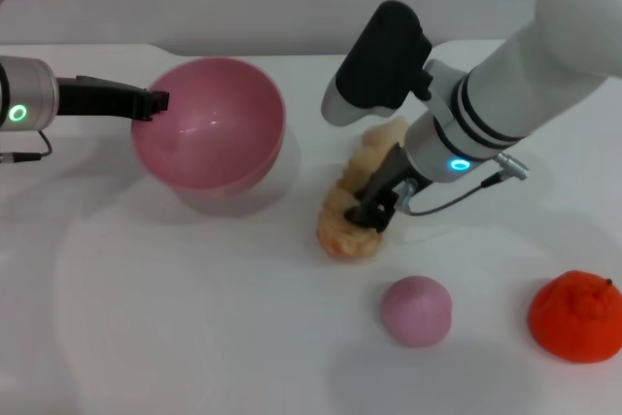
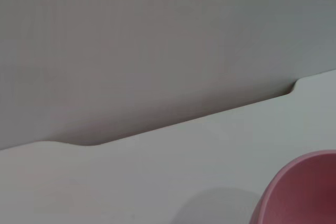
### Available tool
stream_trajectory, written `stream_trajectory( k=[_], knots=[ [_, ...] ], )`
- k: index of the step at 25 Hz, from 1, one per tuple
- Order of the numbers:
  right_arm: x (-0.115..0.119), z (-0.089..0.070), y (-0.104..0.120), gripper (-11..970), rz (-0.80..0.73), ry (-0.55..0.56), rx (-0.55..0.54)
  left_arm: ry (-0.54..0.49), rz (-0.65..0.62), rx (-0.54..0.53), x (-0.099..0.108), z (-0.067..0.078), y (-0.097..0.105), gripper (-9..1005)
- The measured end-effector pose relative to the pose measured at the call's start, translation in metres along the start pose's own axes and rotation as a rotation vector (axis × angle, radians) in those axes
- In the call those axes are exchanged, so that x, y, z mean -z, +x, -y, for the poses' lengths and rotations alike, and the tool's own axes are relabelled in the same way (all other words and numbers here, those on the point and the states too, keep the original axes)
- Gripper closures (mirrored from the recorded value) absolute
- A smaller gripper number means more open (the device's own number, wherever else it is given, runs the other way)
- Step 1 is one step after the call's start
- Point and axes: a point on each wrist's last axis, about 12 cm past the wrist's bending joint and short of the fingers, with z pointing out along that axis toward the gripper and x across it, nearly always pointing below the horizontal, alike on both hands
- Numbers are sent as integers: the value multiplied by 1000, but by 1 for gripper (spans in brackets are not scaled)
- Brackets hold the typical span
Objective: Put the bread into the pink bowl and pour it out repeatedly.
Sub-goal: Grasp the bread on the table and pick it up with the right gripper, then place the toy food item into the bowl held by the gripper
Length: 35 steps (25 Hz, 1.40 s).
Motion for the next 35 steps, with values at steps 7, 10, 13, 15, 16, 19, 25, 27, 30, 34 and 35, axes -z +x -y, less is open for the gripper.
stream_trajectory(
  k=[7, 10, 13, 15, 16, 19, 25, 27, 30, 34, 35],
  knots=[
    [24, -3, -20, 786, 85, 58, 52, -25, 7, 9, 5, -8, 2, 946],
    [35, -6, -27, 790, 110, 88, 78, -36, 5, 13, 7, -12, 4, 946],
    [47, -8, -32, 794, 132, 125, 95, -40, 1, 17, 9, -14, 6, 946],
    [58, -6, -34, 797, 138, 184, 102, -42, -1, 20, 10, -15, 8, 946],
    [64, -4, -34, 800, 143, 221, 102, -43, -1, 21, 10, -16, 8, 946],
    [84, -1, -38, 807, 184, 315, 105, -40, -7, 20, 10, -15, 9, 946],
    [120, -1, -49, 822, 316, 389, 113, -6, -22, 20, 5, -7, 12, 946],
    [122, -3, -52, 826, 343, 398, 125, 8, -26, 17, 3, -2, 12, 946],
    [118, -9, -59, 833, 371, 387, 150, 26, -30, 9, -1, 4, 11, 946],
    [104, -19, -64, 839, 387, 355, 189, 51, -34, -8, -8, 14, 7, 945],
    [100, -22, -65, 840, 391, 345, 197, 58, -36, -15, -9, 17, 6, 945]
  ],
)
